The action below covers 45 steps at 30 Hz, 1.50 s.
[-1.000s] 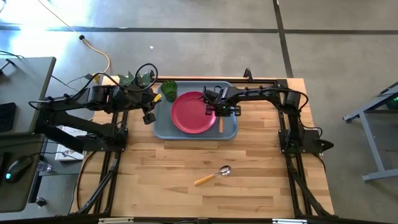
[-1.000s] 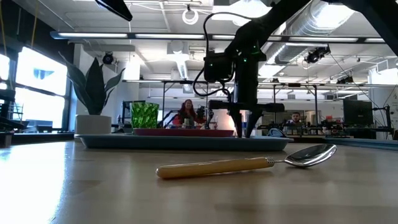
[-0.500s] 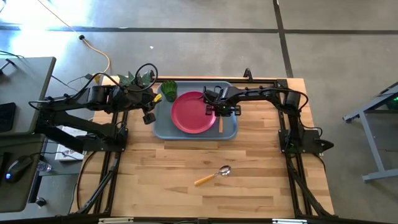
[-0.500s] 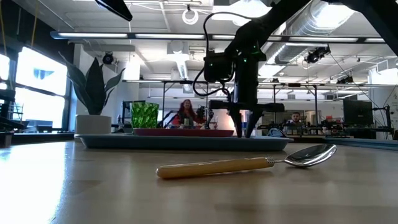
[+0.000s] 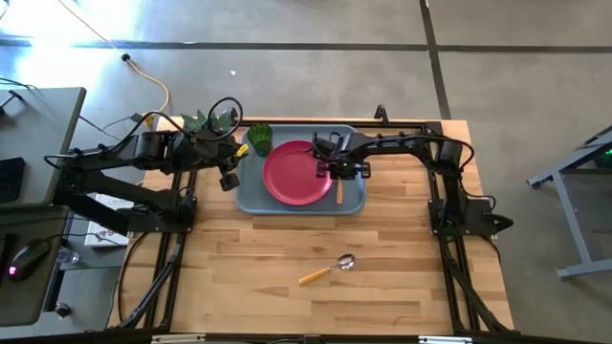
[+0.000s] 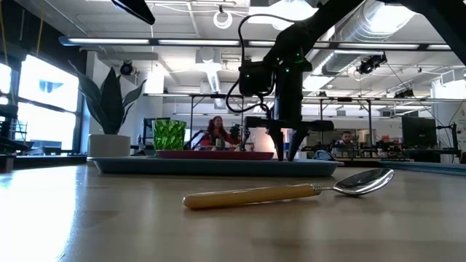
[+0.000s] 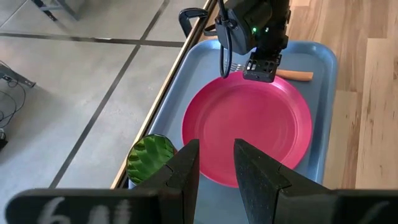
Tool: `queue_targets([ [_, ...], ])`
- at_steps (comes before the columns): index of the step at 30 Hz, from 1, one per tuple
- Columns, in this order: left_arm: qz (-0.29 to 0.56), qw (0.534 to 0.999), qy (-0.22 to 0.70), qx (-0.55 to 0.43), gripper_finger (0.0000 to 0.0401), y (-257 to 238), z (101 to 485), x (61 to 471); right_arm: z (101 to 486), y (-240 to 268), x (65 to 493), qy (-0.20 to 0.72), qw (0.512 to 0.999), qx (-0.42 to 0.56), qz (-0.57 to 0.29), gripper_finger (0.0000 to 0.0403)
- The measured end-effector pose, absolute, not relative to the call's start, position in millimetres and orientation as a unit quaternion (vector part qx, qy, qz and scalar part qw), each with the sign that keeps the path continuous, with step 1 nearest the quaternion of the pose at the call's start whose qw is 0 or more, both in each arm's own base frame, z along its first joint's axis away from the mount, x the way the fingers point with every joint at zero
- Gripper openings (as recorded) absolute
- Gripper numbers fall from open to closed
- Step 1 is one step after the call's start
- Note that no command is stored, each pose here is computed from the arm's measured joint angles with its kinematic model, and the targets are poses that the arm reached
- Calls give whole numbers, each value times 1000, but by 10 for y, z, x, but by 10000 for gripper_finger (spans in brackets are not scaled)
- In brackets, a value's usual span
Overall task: Pick and place plate/cup/fork/spoon on tray
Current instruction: Put the orange fork on the blue tray to the right of the pink plate, then put the orange spoon on the blue tray to the right of the orange fork
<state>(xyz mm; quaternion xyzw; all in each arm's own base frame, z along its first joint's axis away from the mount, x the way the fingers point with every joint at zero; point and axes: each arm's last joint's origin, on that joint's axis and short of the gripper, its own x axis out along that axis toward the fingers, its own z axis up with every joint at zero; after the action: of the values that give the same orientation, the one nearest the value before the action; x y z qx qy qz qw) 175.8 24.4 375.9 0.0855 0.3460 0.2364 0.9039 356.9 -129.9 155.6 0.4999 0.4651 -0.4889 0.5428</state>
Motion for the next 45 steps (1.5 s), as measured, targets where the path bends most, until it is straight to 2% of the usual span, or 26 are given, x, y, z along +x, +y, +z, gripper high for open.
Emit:
queue_targets([
  [13, 236, 904, 346, 85, 90, 243, 3759, 1757, 1847, -1235, 3523, 441, 570, 500, -481, 64],
  [24, 237, 905, 345, 81, 92, 242, 3759, 1757, 2227, -851, 3521, 412, 622, 488, -453, 64],
  [29, 240, 906, 342, 70, 110, 242, 3759, 1757, 2466, -607, 3479, 387, 662, 466, -440, 64],
  [33, 255, 910, 326, 16, 136, 240, 3761, 1761, 2681, -432, 3405, 347, 695, 446, -445, 64],
  [38, 180, 934, 301, -68, 154, 187, 3788, 1824, 2991, -275, 3253, 297, 742, 413, -437, 64],
  [45, 115, 956, 251, -100, 152, 35, 3820, 2094, 3374, -155, 2989, 267, 793, 384, -390, 64],
])
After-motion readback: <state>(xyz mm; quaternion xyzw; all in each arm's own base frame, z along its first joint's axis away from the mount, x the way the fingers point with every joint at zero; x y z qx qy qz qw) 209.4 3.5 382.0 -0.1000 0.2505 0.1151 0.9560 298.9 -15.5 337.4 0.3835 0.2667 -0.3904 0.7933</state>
